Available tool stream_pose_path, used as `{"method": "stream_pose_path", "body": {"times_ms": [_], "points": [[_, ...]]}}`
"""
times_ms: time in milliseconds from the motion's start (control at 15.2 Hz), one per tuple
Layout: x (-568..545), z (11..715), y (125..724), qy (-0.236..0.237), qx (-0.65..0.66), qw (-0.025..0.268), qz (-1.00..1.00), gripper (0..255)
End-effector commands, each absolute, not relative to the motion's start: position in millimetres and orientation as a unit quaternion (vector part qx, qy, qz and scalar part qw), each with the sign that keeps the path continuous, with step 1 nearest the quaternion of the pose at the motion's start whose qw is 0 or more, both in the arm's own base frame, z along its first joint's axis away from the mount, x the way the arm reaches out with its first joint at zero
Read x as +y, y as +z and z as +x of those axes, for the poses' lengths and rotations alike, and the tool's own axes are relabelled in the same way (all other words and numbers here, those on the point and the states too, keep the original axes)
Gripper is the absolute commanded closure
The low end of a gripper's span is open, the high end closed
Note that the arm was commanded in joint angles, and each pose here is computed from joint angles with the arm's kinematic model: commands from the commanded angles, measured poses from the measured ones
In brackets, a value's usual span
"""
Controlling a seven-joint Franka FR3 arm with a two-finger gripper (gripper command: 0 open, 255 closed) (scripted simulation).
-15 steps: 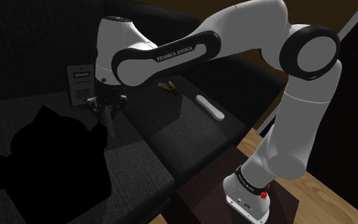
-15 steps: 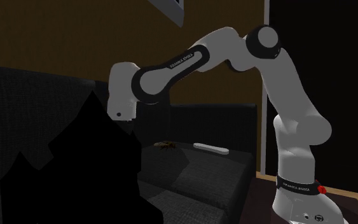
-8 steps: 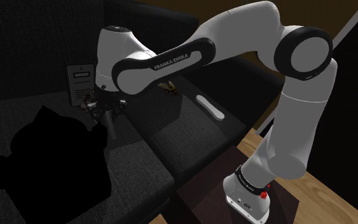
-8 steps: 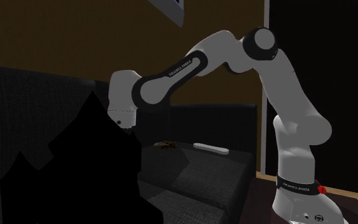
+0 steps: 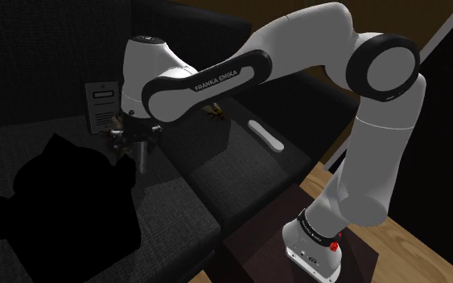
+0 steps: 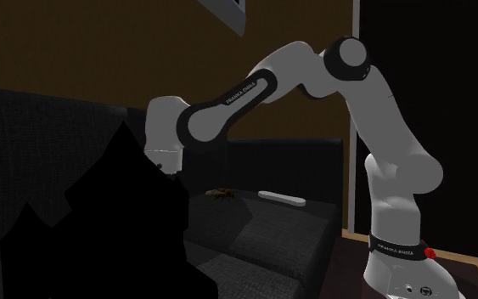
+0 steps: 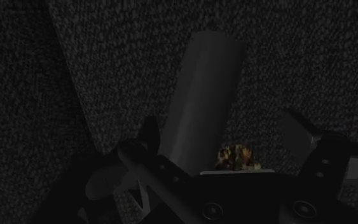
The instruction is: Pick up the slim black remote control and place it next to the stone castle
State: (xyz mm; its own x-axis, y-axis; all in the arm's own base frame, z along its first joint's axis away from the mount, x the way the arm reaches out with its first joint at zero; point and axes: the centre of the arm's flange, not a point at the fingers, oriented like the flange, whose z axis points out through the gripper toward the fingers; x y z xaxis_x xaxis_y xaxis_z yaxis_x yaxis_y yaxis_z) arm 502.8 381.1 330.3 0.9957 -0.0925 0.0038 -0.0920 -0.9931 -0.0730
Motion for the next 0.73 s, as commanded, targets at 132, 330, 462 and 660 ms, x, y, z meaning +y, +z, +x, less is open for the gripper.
{"method": "stream_pose_path", "body": {"times_ms": [132, 330, 462, 660], "points": [[380.0, 503.8, 343.6, -0.003, 0.046, 0.036, -0.998, 0], [377.4, 503.5, 380.3, -0.003, 0.046, 0.036, -0.998, 0], [377.4, 503.4, 380.3, -0.003, 0.046, 0.036, -0.998, 0], [377.4, 503.5, 380.3, -0.003, 0.046, 0.036, -0.998, 0]]}}
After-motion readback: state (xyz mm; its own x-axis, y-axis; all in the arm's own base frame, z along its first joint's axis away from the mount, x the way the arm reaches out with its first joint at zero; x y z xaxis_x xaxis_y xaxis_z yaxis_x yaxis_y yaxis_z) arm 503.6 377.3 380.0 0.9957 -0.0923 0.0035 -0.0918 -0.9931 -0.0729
